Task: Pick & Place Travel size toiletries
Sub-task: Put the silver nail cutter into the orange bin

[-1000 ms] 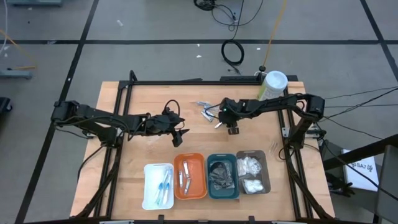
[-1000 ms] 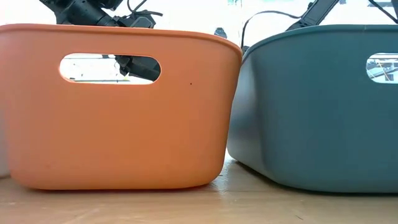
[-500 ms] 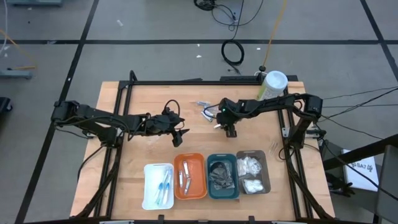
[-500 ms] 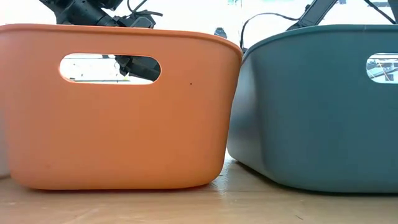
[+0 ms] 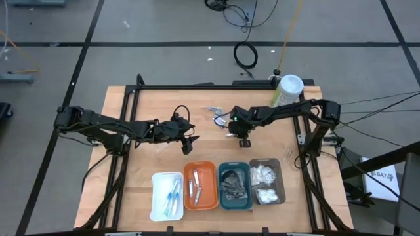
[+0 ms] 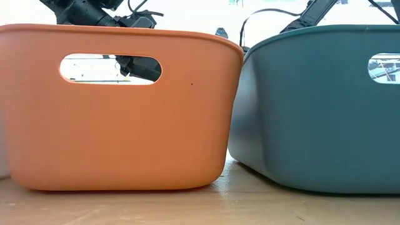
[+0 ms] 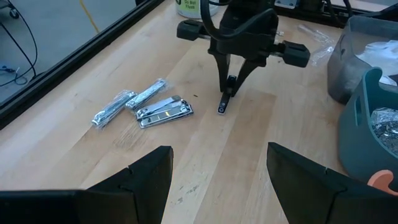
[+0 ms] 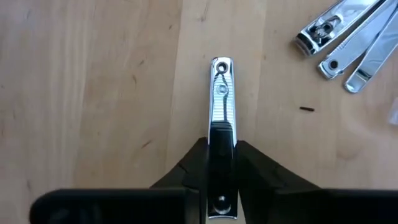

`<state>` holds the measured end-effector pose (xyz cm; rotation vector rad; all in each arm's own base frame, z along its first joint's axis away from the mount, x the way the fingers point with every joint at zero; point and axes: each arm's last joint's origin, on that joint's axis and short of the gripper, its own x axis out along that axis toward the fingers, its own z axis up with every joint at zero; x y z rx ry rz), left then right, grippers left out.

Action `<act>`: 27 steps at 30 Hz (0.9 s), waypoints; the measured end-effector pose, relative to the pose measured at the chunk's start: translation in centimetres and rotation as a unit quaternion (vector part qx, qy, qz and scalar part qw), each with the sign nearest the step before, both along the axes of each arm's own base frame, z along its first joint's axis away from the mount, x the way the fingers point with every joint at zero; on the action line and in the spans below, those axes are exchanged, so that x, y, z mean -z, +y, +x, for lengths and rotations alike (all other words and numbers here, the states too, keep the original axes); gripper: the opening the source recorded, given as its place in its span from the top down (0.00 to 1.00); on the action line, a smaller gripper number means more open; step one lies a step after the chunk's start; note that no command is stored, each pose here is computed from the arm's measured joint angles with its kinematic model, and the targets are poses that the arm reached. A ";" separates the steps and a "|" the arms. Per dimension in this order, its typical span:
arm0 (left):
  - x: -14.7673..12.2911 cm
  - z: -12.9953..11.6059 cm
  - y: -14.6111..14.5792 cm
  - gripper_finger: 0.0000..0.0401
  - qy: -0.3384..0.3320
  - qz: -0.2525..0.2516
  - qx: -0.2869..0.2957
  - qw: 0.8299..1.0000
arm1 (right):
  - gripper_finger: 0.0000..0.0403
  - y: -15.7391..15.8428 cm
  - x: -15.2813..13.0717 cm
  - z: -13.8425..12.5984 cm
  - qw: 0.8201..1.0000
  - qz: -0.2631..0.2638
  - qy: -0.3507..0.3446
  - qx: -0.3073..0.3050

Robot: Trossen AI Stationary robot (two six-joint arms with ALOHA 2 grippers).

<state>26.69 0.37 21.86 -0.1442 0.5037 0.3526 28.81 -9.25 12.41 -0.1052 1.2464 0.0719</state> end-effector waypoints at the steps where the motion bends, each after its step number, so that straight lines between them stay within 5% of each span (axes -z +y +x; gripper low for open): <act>1: 0.0 0.0 0.0 0.36 0.000 0.000 0.000 1.000 | 0.89 0.1 0.0 0.0 1.000 -0.001 0.001 -0.001; 11: 0.0 0.0 0.0 0.36 -0.001 0.000 0.000 1.000 | 0.89 0.4 -2.4 0.0 0.998 -0.009 -0.053 0.035; 16: 0.0 0.0 0.0 0.36 -0.001 0.000 0.000 1.000 | 0.89 0.6 -6.1 0.4 0.979 0.014 -0.198 0.033; 22: -0.4 0.2 0.0 0.36 -0.020 0.010 0.006 1.000 | 0.89 1.4 -7.8 0.2 0.895 0.053 -0.442 -0.008; 27: -1.2 0.7 0.0 0.36 -0.062 0.036 0.020 0.997 | 0.89 2.1 -7.5 -1.0 0.824 0.065 -0.563 -0.008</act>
